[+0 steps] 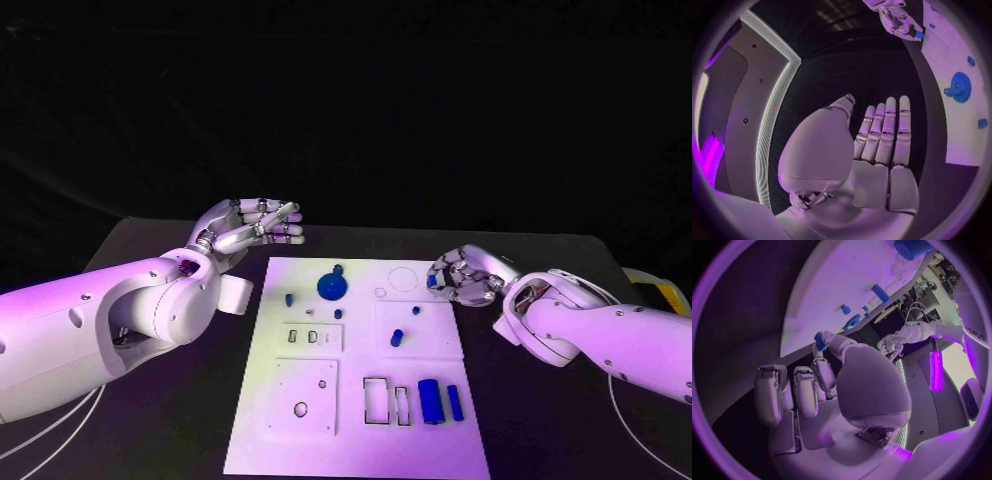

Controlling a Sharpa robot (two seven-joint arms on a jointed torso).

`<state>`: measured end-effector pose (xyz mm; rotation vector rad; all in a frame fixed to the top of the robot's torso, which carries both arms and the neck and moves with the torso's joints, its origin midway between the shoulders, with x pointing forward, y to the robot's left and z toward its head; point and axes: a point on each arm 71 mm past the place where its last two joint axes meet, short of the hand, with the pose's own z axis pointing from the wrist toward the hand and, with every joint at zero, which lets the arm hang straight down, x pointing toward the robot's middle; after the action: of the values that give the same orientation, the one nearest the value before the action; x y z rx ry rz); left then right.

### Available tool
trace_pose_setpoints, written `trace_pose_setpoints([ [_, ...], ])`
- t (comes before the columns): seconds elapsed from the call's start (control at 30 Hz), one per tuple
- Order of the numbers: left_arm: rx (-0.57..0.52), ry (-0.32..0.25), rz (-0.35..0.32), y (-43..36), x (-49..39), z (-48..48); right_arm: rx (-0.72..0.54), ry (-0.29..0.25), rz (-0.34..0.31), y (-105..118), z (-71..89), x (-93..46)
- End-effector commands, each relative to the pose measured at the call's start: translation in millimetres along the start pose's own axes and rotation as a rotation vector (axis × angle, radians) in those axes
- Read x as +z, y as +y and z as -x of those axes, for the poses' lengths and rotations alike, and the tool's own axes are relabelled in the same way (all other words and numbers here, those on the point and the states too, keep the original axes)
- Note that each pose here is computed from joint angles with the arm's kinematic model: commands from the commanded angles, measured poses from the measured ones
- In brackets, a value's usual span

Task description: Assemble the parts on the task board

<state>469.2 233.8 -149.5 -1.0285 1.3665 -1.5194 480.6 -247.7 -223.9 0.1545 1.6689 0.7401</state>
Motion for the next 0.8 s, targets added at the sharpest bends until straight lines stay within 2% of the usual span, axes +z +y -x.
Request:
trace_pose_setpoints([
  [0.03,-0.009,0.016,-0.005,-0.5,0.8,-1.6,0.019,-0.009,-0.038,10.0,0.2,1.5],
  [0.23,-0.009,0.016,-0.002,0.3,2.1,-1.4,0.027,0.032,-0.015,41.6,-10.9,5.4],
  [0.53,-0.010,0.020,0.005,2.2,5.4,-3.3,-0.003,0.101,0.071,99.8,-43.7,14.4],
  [0.8,-0.010,0.022,0.012,3.5,7.3,-4.9,-0.047,0.141,0.125,130.5,-70.3,18.2],
])
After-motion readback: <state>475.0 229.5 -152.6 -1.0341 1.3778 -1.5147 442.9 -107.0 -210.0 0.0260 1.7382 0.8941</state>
